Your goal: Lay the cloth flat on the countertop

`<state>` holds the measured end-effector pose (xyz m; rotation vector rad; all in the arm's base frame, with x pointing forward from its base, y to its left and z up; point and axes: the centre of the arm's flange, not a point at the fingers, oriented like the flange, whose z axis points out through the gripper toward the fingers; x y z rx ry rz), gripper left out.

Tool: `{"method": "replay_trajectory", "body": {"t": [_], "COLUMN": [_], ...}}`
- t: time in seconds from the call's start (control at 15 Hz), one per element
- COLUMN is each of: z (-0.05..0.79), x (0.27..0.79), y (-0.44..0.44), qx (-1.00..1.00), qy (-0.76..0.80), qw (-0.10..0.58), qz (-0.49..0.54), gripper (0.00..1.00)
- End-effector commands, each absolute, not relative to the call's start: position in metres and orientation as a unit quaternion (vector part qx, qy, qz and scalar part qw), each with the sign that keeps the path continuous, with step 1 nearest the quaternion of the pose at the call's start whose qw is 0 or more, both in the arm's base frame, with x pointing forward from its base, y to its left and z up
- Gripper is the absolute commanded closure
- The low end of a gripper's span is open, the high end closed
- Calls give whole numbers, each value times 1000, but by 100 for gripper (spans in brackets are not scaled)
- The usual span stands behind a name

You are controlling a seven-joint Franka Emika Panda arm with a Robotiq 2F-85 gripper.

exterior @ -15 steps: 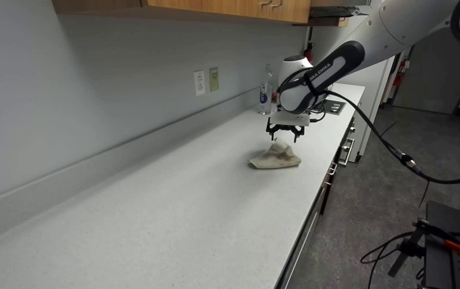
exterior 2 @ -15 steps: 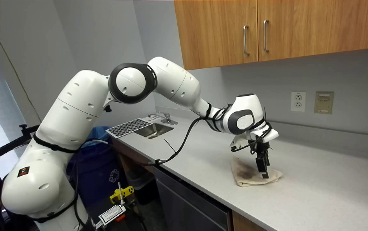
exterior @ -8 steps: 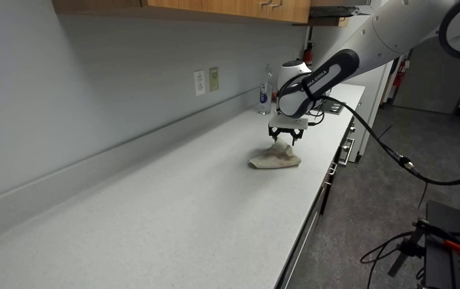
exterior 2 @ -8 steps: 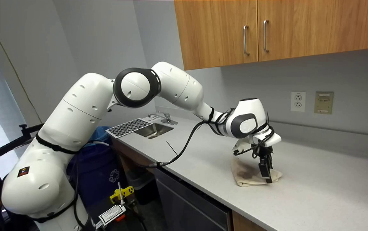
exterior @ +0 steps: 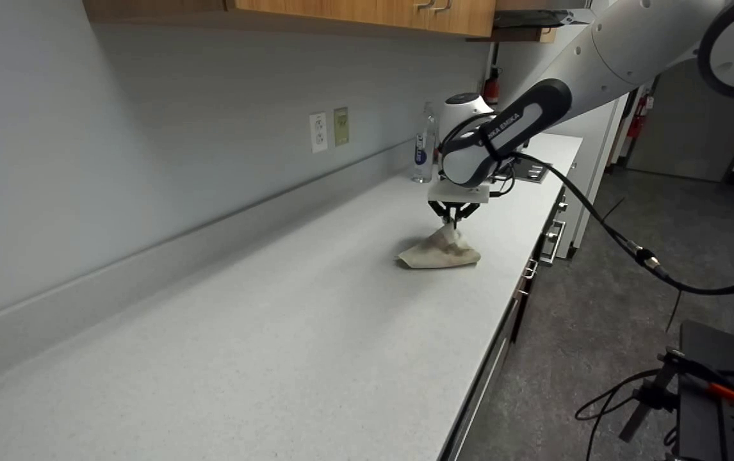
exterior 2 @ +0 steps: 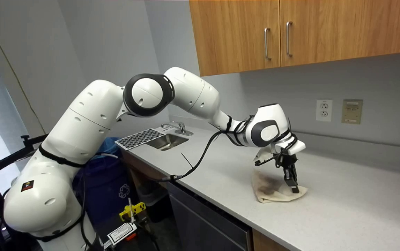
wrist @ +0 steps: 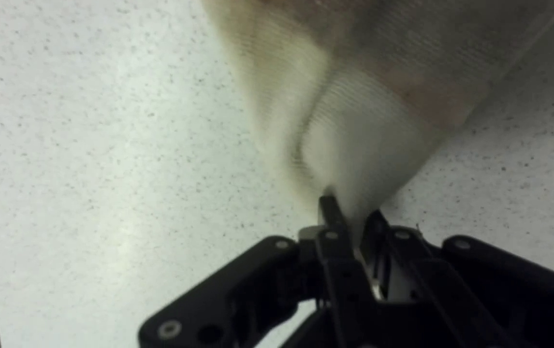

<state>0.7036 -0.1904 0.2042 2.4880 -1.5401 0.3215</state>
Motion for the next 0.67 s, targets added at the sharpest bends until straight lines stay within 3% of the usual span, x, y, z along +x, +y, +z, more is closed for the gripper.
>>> {"method": "replay_trajectory", "body": {"t": [0.0,0.33,0.6], "z": [218,257,300], "x": [697,694,695], "y": [-161,-87,-25], "qx": [857,889,910], "qy": [-473,-352,-257], "qw": [155,198,171], "qz": [136,217,276], "gripper": [100,99,99]}}
